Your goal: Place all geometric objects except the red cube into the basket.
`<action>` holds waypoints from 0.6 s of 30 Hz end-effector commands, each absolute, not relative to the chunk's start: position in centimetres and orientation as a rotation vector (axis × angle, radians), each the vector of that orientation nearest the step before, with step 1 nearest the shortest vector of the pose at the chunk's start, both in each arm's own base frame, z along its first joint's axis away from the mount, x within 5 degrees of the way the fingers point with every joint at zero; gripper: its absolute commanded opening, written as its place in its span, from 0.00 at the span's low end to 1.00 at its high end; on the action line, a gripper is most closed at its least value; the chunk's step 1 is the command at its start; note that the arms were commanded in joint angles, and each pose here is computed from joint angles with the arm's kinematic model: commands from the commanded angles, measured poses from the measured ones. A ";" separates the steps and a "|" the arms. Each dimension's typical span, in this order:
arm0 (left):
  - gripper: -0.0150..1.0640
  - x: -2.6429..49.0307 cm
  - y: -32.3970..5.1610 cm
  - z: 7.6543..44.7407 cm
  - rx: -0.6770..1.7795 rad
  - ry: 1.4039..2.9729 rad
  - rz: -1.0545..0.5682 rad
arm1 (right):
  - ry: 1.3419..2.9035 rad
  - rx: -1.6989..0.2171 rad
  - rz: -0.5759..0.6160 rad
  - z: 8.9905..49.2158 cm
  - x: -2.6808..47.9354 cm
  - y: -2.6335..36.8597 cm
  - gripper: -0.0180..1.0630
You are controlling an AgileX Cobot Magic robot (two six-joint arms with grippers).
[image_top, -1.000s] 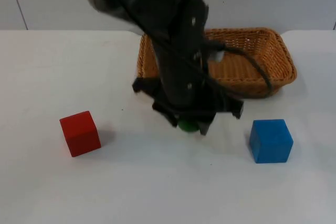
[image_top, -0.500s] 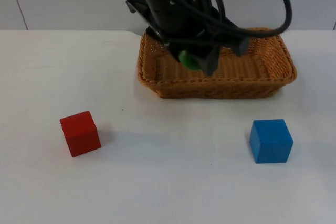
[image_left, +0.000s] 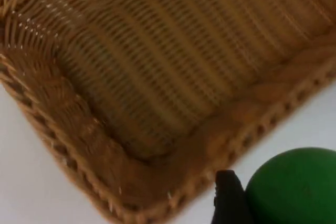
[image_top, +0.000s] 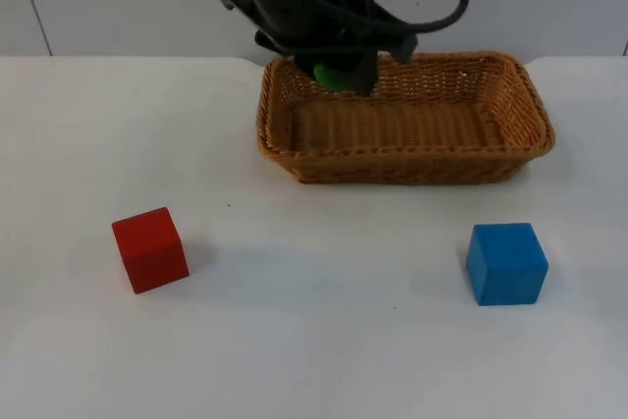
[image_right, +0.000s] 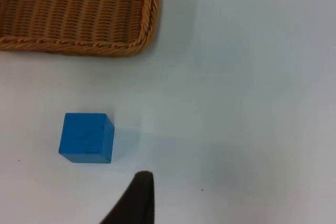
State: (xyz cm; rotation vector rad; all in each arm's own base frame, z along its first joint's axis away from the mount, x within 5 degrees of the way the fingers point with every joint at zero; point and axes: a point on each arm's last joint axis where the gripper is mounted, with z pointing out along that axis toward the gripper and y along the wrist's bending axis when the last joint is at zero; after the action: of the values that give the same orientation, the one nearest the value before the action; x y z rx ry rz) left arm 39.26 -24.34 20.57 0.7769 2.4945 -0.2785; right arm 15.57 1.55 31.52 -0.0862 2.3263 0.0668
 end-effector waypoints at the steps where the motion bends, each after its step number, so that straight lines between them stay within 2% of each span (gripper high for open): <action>1: 0.01 40.4 -25.0 20.5 0.756 2.472 -0.326 | 2.323 -0.090 0.062 31.5 15.5 1.5 0.99; 10: 0.01 45.2 -27.5 16.4 0.806 2.436 -0.266 | 2.323 -0.090 0.062 31.5 15.5 1.5 0.99; 18: 0.01 47.2 -27.5 13.6 0.741 2.443 -0.228 | 2.325 -0.090 0.062 31.5 15.5 1.5 0.99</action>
State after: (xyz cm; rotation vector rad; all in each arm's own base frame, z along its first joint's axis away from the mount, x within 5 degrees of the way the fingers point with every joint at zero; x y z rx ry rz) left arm 46.70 -27.72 13.10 0.7817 2.4643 -0.2287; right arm 15.57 1.55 31.52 -0.0862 2.3263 0.0668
